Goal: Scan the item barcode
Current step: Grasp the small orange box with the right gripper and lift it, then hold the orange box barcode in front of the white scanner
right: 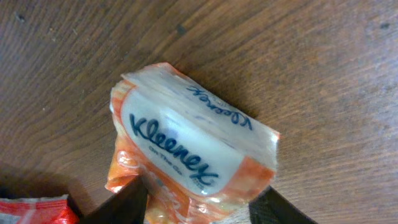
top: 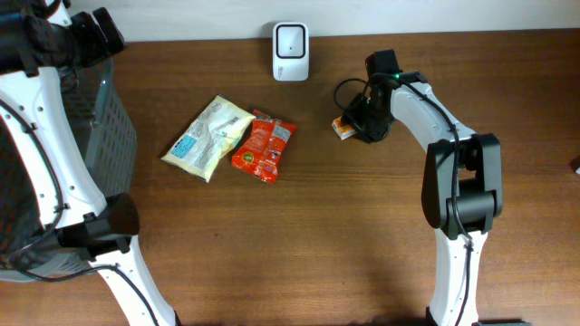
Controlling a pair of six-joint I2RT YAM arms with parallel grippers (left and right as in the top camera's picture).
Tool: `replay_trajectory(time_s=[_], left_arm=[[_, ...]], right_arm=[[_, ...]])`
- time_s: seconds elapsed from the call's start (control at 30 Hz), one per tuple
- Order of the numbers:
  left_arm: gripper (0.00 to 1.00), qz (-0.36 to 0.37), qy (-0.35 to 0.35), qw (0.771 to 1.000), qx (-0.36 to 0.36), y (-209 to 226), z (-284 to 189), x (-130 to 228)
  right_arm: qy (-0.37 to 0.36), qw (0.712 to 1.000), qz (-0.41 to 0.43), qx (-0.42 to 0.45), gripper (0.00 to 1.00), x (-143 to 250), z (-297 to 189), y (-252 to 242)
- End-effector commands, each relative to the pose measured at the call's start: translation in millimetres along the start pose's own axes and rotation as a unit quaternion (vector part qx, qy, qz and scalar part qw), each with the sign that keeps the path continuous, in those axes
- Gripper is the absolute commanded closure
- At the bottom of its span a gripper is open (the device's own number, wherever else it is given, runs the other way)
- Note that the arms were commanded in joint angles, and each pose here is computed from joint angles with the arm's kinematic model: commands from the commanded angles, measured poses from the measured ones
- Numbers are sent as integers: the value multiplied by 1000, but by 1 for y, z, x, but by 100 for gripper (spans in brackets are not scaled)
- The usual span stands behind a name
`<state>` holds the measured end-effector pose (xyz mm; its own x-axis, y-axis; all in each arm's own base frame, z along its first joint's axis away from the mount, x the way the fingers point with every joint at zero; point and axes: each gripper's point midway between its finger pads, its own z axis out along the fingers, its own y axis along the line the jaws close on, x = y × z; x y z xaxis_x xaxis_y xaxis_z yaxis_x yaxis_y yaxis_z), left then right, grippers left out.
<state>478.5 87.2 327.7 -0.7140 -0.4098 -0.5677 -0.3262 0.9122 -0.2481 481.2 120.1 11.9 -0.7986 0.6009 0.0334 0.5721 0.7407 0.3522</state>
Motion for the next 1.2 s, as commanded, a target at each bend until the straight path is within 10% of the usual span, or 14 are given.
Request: replay_trajectory(time_s=[0.0, 0.1, 0.27, 0.4, 0.53, 1.17], left_arm=[[1, 5, -4, 1000, 5, -1, -4, -1], [1, 5, -4, 1000, 5, -1, -4, -1], [1, 5, -4, 1000, 5, -1, -4, -1], [1, 5, -4, 1000, 5, -1, -4, -1], [1, 6, -4, 1000, 5, -1, -4, -1], [1, 6, -4, 1000, 5, -1, -4, -1]], right_arm=[[-16, 999, 7, 38, 73, -6, 12, -18], [-20, 999, -24, 31, 96, -9, 11, -14], [10, 959, -250, -132, 96, 4, -32, 65], [73, 754, -446, -477, 95, 69, -115, 151], [114, 654, -465, -586, 96, 87, -163, 154], [58, 576, -559, -593, 96, 118, -153, 169]])
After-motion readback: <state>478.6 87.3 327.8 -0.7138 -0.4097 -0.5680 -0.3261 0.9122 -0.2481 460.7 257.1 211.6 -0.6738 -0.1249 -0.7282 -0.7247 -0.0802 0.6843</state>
